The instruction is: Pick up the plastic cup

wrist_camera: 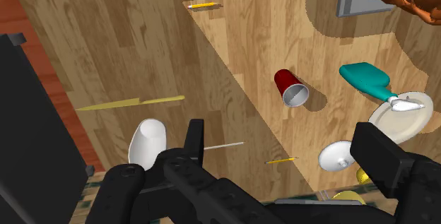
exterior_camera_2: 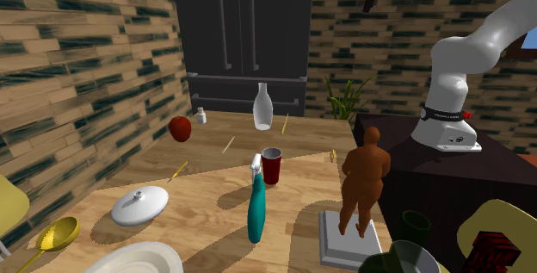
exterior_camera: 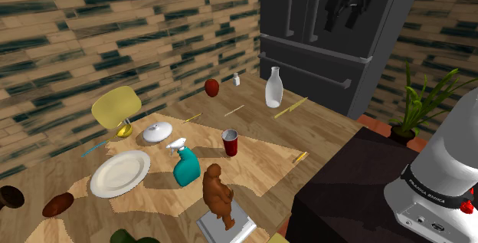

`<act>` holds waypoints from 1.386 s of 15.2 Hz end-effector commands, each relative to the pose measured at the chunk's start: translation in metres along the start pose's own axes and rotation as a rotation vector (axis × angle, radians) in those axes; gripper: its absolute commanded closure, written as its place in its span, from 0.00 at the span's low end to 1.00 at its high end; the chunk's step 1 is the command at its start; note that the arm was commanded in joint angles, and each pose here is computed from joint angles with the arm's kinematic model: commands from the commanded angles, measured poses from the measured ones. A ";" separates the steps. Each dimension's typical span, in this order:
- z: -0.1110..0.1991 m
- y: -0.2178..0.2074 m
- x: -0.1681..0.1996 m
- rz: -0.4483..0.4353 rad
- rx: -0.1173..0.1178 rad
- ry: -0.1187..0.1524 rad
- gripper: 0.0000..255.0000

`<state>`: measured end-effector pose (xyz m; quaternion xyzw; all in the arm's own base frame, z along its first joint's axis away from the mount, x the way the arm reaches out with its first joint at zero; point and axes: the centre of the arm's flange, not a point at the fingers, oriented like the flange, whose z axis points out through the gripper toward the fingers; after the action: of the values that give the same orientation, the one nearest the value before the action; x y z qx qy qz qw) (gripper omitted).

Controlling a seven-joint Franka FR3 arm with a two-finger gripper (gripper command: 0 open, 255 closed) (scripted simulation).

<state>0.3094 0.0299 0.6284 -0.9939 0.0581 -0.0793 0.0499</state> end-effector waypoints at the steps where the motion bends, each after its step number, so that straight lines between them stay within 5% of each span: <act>1: 0.000 0.000 0.000 0.000 0.000 0.000 0.00; 21: 0.234 -0.074 0.113 0.031 -0.001 -0.091 0.00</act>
<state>0.4571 0.1048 0.4344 -0.9955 0.0705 -0.0351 0.0525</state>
